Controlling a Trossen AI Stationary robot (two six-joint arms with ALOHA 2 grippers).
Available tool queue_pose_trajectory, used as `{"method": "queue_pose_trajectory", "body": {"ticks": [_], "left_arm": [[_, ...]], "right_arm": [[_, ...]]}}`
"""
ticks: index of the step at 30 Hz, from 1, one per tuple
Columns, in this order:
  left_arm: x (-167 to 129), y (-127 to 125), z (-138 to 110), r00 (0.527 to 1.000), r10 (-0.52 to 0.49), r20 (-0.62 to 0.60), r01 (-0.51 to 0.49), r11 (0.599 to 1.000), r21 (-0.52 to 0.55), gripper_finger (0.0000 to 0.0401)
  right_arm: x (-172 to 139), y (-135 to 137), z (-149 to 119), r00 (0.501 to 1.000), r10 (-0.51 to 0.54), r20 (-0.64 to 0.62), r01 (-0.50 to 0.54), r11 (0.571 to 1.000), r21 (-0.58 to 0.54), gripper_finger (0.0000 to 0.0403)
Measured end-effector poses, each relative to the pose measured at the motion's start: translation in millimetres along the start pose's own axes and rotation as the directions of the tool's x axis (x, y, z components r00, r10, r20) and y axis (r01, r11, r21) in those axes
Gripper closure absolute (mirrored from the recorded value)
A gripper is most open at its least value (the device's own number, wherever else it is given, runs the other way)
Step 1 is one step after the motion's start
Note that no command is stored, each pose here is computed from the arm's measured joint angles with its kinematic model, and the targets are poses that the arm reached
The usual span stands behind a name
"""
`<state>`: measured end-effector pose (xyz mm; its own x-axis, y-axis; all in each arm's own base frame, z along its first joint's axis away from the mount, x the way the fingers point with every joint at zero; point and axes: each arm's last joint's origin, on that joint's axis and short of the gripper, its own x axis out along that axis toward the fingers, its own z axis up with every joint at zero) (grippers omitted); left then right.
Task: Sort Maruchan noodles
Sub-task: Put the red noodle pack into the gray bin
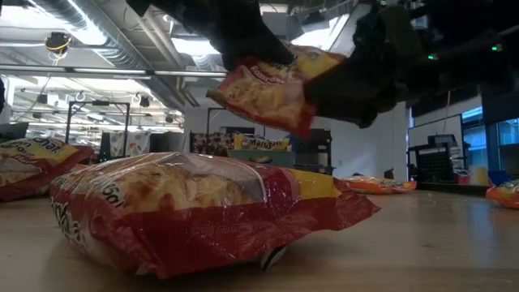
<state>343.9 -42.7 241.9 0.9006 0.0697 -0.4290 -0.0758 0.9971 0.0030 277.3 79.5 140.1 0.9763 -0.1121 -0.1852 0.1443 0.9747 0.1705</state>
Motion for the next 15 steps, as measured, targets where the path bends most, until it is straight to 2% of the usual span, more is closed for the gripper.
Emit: {"method": "queue_pose_trajectory", "body": {"ticks": [8, 11, 13, 15], "left_arm": [[-3, 0, 2, 1.0, 0.013, 0.011, -0.013, 1.0, 0.007, 0.0363], [-7, 1, 2, 0.999, 0.037, -0.01, -0.037, 0.999, 0.021, 0.0363], [-9, 1, 6, 0.998, 0.057, 0.019, -0.057, 0.998, 0.014, 0.0363], [-12, 2, 7, 0.997, 0.072, 0.014, -0.072, 0.997, 0.018, 0.0363]], "right_arm": [[15, 7, 0, 0.999, 0.014, 0.041, -0.012, 0.999, -0.04, 0.0162], [12, 7, -1, 0.996, 0.086, 0.0, -0.086, 0.995, -0.046, 0.0162], [12, 9, 0, 0.991, 0.136, -0.009, -0.136, 0.991, -0.012, 0.0162], [11, 10, 0, 0.99, 0.142, -0.004, -0.142, 0.989, 0.036, 0.0162]]}}
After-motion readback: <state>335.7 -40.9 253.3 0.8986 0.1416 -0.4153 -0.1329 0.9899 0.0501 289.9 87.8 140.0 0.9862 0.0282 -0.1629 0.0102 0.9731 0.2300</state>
